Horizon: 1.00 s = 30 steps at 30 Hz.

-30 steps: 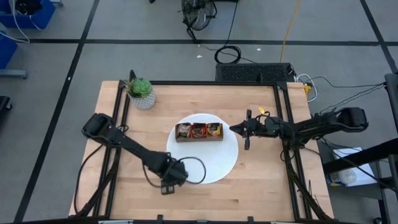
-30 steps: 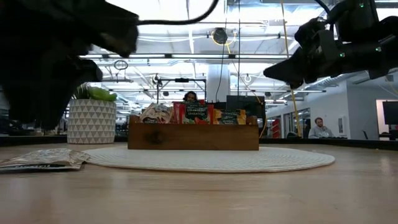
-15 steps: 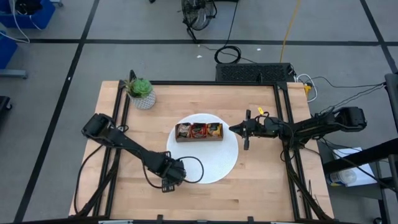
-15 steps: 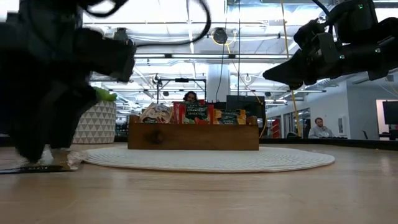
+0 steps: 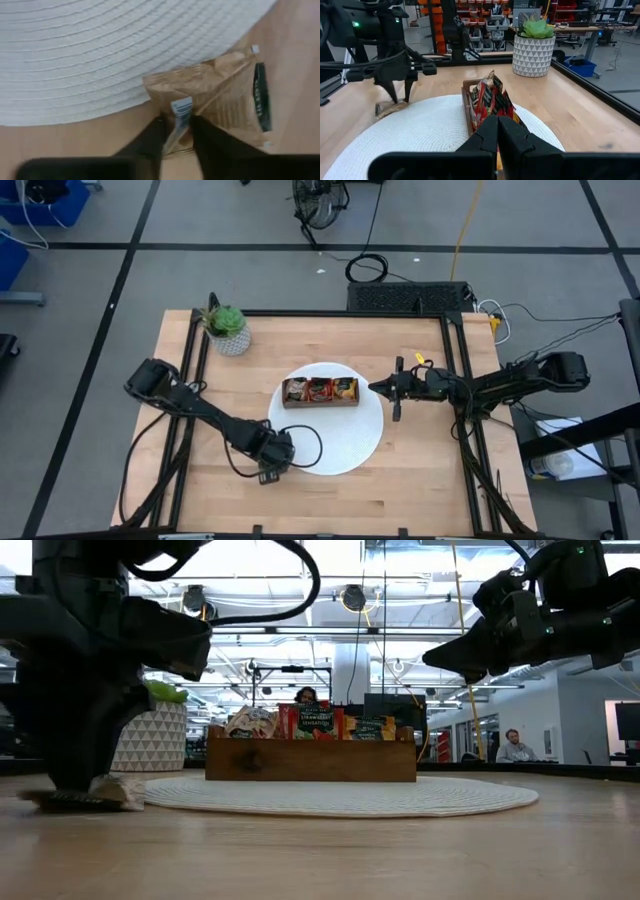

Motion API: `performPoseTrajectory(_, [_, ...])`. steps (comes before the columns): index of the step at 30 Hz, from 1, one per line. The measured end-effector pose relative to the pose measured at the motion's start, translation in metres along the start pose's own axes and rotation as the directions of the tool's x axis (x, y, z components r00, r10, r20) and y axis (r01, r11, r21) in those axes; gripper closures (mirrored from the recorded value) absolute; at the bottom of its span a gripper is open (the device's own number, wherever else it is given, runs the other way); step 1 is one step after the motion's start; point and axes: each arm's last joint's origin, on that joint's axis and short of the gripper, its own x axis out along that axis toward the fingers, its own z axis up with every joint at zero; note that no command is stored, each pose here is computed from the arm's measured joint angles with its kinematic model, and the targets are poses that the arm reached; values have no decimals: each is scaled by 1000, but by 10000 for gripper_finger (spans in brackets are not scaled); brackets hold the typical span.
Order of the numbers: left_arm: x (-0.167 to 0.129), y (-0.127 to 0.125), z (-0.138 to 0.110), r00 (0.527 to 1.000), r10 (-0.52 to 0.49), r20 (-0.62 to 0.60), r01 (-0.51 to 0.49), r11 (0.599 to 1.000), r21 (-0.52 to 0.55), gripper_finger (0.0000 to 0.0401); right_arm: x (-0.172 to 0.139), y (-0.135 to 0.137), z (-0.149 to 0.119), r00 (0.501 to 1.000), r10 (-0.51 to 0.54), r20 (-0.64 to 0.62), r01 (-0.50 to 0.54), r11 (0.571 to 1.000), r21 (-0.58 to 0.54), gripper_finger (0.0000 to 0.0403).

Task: Pick & Place Tea
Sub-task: Put the brown tea bag into the left section of the wooden organizer

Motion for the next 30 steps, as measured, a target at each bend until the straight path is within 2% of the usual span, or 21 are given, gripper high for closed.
performPoseTrajectory(3, [-2, 0, 1, 1000, -5, -24, 5, 1000, -10, 372, 0, 0, 0, 1000, 0, 2, 0, 1000, 0, 403])
performPoseTrajectory(5, [-4, -5, 1, 995, -60, -80, 58, 998, -28, 385, 0, 0, 0, 1000, 0, 3, 0, 1000, 0, 403])
performPoseTrajectory(8, [-13, -9, 0, 987, -50, -154, 44, 998, -42, 390, 0, 0, 0, 1000, 0, 4, 0, 1000, 0, 403])
performPoseTrajectory(11, [-31, -16, 4, 986, 91, -136, -90, 996, 18, 393, 0, 0, 1, 1000, 0, 4, 0, 1000, 0, 403])
performPoseTrajectory(14, [-63, -23, 14, 967, 252, -22, -248, 962, 113, 394, 0, 0, 1, 1000, 0, 4, 0, 1000, 0, 403])
performPoseTrajectory(15, [-73, -24, 17, 948, 317, 28, -317, 937, 148, 394, 0, 0, 1, 1000, 0, 4, 0, 1000, -2, 403])
performPoseTrajectory(17, [-91, -22, 23, 867, 476, 143, -497, 843, 206, 394, 0, 0, 0, 1000, 0, 4, 0, 1000, -7, 403])
performPoseTrajectory(20, [-116, -19, 32, 667, 655, 356, -741, 633, 225, 390, 0, 0, 0, 1000, 0, 4, 0, 1000, -14, 403])
performPoseTrajectory(22, [-121, -14, 38, 541, 718, 438, -840, 487, 239, 389, 0, 0, 0, 1000, 0, 4, 0, 1000, -21, 403])
performPoseTrajectory(23, [-122, -11, 41, 502, 736, 454, -865, 435, 251, 391, 0, 0, 0, 1000, 0, 3, 0, 1000, -22, 403])
performPoseTrajectory(25, [-123, -2, 48, 451, 764, 461, -892, 365, 267, 395, 0, 0, 0, 1000, 0, 3, 0, 1000, -22, 403])
performPoseTrajectory(28, [-117, 11, 59, 412, 796, 444, -907, 313, 282, 394, 0, 0, 0, 1000, 0, 3, 0, 1000, -23, 403])
performPoseTrajectory(30, [-107, 18, 61, 383, 814, 436, -913, 261, 314, 391, 0, 0, 0, 1000, 0, 3, 0, 1000, -23, 403])
